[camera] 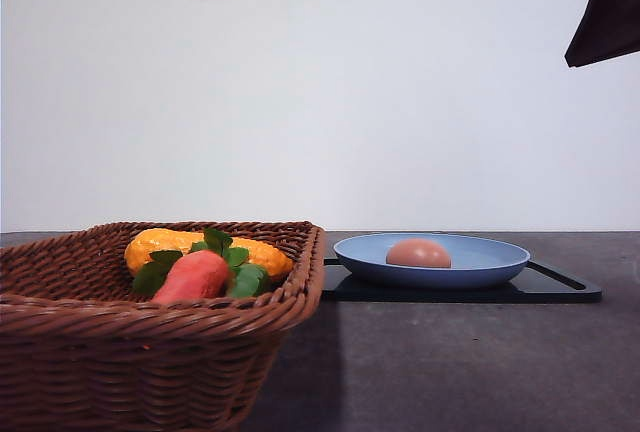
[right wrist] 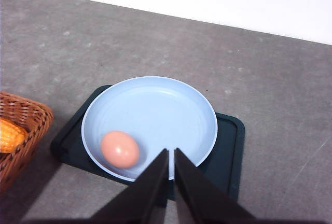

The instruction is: Transfer egg from basket to plate and serve

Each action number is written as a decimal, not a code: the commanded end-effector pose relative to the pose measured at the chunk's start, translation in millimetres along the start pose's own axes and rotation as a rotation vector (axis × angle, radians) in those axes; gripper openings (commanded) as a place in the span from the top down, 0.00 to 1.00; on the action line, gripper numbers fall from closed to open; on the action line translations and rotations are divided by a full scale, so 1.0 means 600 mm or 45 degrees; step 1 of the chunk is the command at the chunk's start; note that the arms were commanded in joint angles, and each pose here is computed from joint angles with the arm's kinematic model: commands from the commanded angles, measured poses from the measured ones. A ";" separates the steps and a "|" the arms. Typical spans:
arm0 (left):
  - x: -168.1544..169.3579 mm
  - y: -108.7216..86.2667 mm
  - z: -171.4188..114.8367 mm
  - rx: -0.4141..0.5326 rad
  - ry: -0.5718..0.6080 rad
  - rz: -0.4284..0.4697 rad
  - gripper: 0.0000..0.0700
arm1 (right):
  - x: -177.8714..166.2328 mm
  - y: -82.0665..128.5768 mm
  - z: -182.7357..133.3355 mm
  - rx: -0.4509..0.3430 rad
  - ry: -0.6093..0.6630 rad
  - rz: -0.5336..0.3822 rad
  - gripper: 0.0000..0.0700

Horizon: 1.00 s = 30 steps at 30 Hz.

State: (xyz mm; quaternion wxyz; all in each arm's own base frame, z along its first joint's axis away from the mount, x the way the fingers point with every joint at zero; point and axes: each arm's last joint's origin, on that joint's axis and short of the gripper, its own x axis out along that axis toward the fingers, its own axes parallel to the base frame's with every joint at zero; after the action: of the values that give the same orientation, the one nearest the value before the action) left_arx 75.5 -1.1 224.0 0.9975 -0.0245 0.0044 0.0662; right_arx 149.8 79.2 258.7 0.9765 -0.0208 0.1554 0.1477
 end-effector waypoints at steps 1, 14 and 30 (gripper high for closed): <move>0.007 0.001 -0.020 0.011 0.032 0.013 1.00 | 0.000 0.002 0.005 -0.005 -0.017 0.006 1.00; 0.029 0.003 -0.107 0.047 0.214 0.044 1.00 | 0.000 0.002 0.005 -0.005 -0.017 0.006 1.00; 0.030 0.003 -0.114 0.025 0.228 0.047 1.00 | 0.000 0.002 0.005 -0.005 -0.017 0.006 1.00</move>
State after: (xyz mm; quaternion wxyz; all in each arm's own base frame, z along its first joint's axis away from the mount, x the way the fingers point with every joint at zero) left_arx 92.0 -0.5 159.6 0.9924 -0.0196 0.0904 0.0815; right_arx 149.8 79.2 258.7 0.9765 -0.0210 0.1554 0.1477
